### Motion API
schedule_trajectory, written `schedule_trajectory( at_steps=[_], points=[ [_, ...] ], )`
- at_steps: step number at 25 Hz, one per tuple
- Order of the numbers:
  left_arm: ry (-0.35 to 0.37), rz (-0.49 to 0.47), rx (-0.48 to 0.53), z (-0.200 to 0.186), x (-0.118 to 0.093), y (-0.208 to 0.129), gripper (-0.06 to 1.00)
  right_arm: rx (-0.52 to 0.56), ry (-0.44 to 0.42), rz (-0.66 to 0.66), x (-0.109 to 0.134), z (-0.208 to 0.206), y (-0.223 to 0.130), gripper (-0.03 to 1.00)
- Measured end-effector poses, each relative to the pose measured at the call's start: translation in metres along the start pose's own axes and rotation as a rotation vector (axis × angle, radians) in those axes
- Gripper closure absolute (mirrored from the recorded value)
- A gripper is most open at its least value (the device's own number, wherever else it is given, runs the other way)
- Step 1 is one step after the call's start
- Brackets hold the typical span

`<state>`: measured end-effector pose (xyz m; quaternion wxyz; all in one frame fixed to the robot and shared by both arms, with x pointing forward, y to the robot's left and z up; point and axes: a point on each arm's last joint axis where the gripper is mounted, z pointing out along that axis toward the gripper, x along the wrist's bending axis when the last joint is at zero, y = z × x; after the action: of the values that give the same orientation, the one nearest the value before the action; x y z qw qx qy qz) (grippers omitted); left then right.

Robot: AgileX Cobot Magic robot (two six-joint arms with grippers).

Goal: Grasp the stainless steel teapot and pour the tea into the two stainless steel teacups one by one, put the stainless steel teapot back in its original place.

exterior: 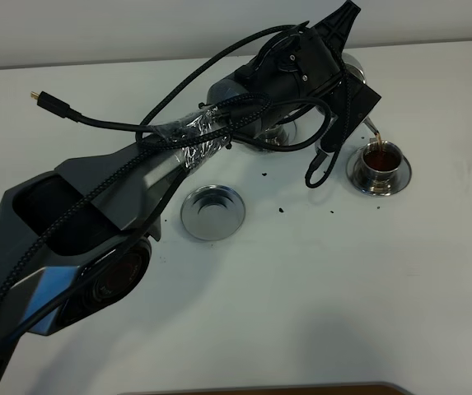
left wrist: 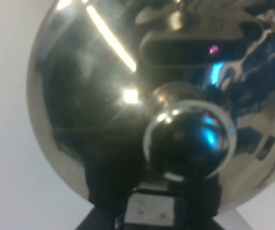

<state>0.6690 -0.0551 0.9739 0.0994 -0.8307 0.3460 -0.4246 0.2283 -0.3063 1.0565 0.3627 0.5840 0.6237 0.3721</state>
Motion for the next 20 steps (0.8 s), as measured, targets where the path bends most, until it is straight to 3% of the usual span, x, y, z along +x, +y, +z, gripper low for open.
schedule_trajectory(
  at_steps=[5, 20],
  points=[
    [-0.008, -0.007, -0.005, 0.0, -0.001, 0.0, 0.69, 0.0, 0.0, 0.0, 0.0, 0.0, 0.0, 0.72],
    [-0.136, -0.13, -0.049, -0.001, -0.012, 0.005, 0.69, 0.0, 0.0, 0.0, 0.0, 0.0, 0.0, 0.72]
  ],
)
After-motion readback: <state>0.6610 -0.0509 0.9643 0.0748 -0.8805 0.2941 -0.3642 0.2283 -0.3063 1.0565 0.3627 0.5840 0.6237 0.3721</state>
